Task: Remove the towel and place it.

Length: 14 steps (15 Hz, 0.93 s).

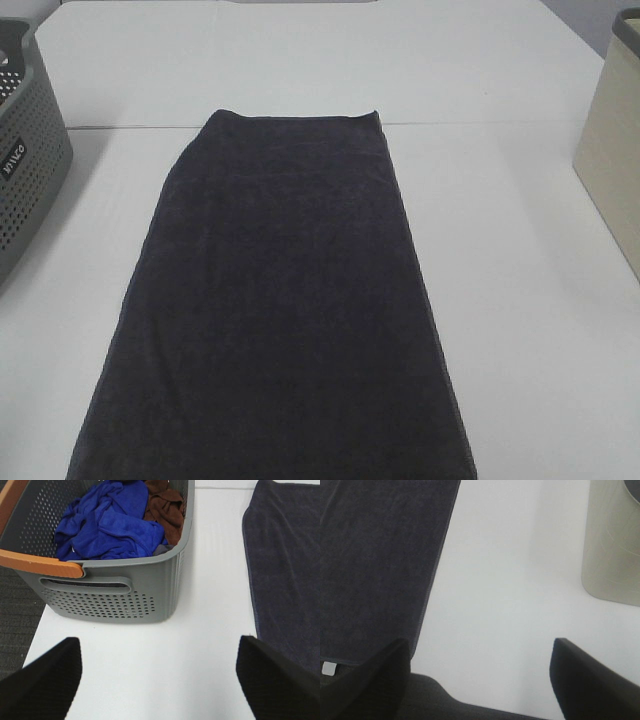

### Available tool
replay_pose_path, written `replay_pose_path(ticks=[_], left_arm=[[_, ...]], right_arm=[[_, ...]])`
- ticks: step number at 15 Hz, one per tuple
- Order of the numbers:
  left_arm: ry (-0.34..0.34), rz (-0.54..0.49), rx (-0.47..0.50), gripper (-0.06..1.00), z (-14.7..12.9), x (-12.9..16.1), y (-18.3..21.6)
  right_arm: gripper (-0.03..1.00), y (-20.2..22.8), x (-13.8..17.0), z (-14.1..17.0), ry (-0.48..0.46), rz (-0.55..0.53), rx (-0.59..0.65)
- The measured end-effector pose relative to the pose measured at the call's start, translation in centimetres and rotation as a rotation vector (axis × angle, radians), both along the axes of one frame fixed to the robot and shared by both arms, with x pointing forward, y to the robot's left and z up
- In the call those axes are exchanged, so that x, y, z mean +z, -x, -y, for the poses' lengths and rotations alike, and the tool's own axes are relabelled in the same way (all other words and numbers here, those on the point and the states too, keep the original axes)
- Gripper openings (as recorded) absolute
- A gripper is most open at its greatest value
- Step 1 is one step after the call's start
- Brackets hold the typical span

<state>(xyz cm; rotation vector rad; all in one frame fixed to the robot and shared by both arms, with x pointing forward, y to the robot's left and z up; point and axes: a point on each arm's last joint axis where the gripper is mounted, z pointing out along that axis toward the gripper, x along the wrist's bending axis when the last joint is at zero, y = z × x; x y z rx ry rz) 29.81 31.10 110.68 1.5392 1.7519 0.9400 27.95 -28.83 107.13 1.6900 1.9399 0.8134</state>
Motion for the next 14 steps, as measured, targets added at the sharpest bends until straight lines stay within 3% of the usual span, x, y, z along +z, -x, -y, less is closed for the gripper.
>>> replay_pose_path(ticks=[7, 10, 14], left_arm=[[-0.021, 0.195, -0.004, 0.79, 0.2, -2.9, 5.9], [-0.026, 0.145, -0.016, 0.79, 0.3, -4.5, 7.1], [-0.042, 0.139, -0.112, 0.79, 1.0, -5.1, 6.6]], right_arm=[[0.75, 4.3, -2.2, 0.6, -0.021, 0.221, 0.009], [0.75, 4.8, -2.6, 0.7, -0.011, 0.248, 0.02], [0.75, 4.9, -2.6, 1.0, 0.031, 0.262, 0.014]])
